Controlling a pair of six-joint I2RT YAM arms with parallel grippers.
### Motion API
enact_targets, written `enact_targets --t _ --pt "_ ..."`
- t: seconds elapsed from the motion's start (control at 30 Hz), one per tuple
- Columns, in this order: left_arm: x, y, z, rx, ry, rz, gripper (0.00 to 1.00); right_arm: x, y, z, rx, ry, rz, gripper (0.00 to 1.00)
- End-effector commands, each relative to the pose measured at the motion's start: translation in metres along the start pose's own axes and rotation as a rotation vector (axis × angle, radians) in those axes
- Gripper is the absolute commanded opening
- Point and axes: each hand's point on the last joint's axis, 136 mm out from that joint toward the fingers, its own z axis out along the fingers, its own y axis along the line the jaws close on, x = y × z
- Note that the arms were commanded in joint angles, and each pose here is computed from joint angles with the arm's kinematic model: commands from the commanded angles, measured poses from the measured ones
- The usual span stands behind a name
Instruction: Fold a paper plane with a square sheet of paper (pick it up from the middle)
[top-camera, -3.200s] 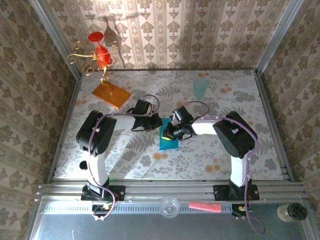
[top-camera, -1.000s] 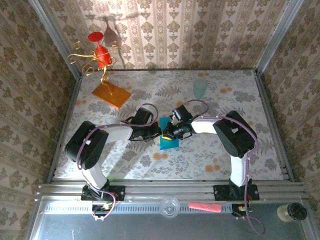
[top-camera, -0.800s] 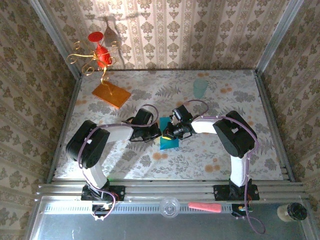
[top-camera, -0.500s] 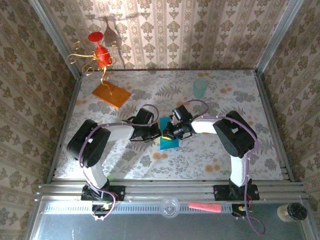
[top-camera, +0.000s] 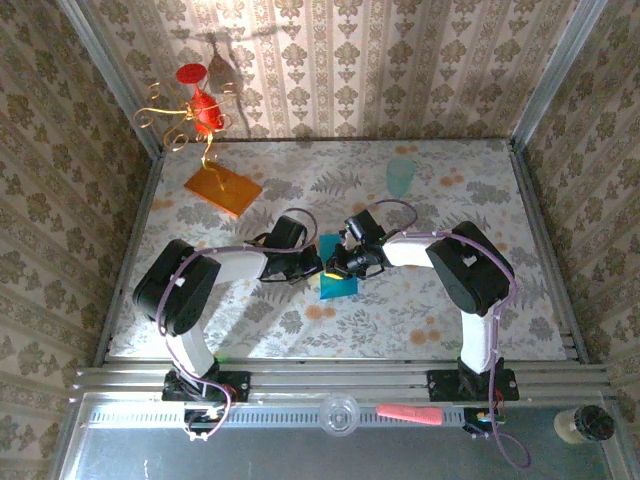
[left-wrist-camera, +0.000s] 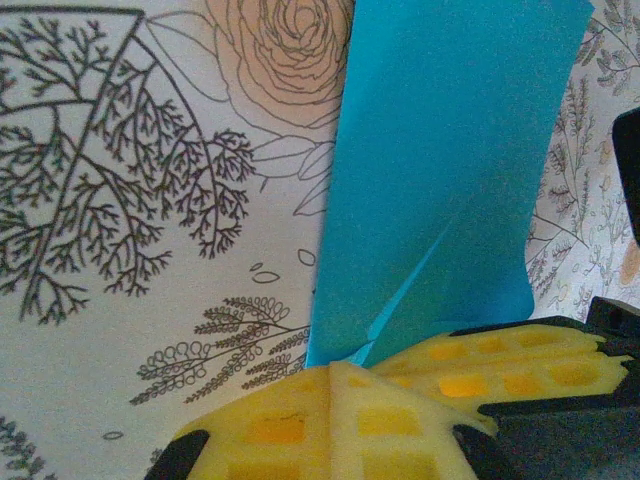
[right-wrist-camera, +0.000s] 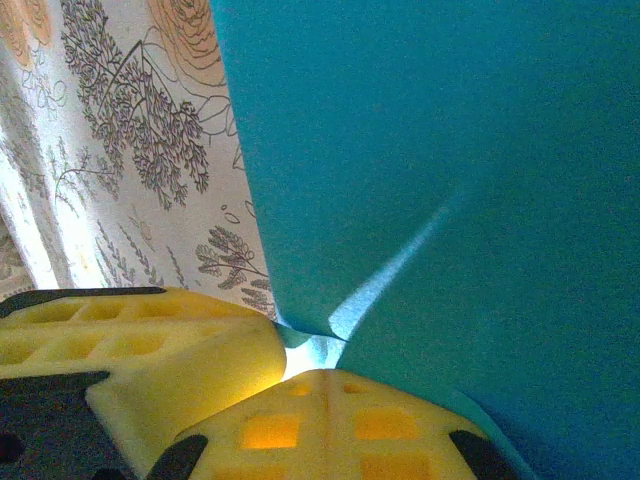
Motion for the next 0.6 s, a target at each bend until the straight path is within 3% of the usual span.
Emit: enact_targets --t 0.0,0.23,0.47,0.57 --pt "-0.001 -0.001 0.007 0.021 0.005 -0.009 0.00 0.016 -0.044 0.009 0.129 0.040 0.081 0.00" --pt "0.014 0.032 0.013 -0.110 0.055 -0.040 0.00 0.013 -0.031 0.003 0.088 0.038 0.072 0.00" --pt "0.028 0.057 0.013 -0.244 0.116 -0.019 0.00 -0.006 0.016 -0.028 -0.019 -0.012 0.010 0.01" --pt "0.030 0.060 0.014 -0.264 0.126 -0.014 0.00 -0.012 0.018 -0.038 -0.018 -0.038 -0.002 0.03"
